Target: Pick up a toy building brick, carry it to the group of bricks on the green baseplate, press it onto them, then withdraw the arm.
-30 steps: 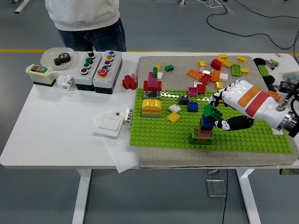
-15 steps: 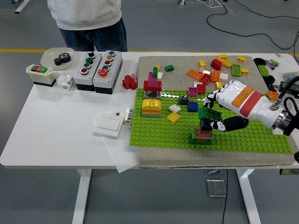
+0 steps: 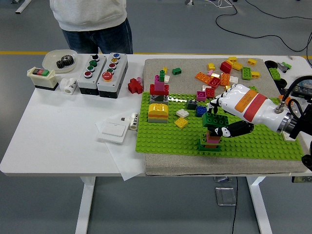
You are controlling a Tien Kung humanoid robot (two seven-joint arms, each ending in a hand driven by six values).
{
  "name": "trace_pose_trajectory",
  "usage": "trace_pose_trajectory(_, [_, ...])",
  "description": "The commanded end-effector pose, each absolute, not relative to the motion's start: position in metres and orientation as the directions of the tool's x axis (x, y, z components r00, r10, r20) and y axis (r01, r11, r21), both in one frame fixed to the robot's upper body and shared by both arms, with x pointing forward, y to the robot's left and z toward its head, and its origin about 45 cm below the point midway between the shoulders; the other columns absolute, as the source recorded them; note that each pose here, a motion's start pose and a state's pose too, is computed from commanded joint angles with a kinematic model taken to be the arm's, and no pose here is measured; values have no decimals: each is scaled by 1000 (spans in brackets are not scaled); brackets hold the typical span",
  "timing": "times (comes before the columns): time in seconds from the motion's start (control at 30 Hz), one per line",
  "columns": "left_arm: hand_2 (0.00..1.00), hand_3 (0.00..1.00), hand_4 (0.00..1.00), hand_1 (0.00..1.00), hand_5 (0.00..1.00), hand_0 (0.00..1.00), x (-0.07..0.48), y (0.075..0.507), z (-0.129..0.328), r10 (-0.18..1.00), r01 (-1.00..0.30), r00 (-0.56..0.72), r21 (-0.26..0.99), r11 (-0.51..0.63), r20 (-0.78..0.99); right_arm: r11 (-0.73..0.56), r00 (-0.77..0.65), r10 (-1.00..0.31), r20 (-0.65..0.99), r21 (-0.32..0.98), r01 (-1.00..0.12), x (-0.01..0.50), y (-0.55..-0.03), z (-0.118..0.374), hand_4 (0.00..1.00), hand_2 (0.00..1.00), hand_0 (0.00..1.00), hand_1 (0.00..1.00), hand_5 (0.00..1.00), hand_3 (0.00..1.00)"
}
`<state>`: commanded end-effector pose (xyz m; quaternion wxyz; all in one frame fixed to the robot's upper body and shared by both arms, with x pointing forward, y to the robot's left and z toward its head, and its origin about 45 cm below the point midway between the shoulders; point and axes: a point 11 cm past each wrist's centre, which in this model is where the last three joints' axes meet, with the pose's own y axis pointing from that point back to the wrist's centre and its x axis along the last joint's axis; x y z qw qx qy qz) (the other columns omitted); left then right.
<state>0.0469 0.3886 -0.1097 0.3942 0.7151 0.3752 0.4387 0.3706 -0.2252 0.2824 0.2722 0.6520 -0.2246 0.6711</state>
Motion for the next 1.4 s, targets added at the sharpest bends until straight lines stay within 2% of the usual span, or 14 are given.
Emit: trace_pose_trajectory(1.4, [619, 782, 797, 516, 909, 382, 45, 388, -110, 880, 193, 339, 891, -412, 333, -730, 18, 96, 995, 83, -678, 377, -235, 277, 726, 484, 228, 366, 415, 520])
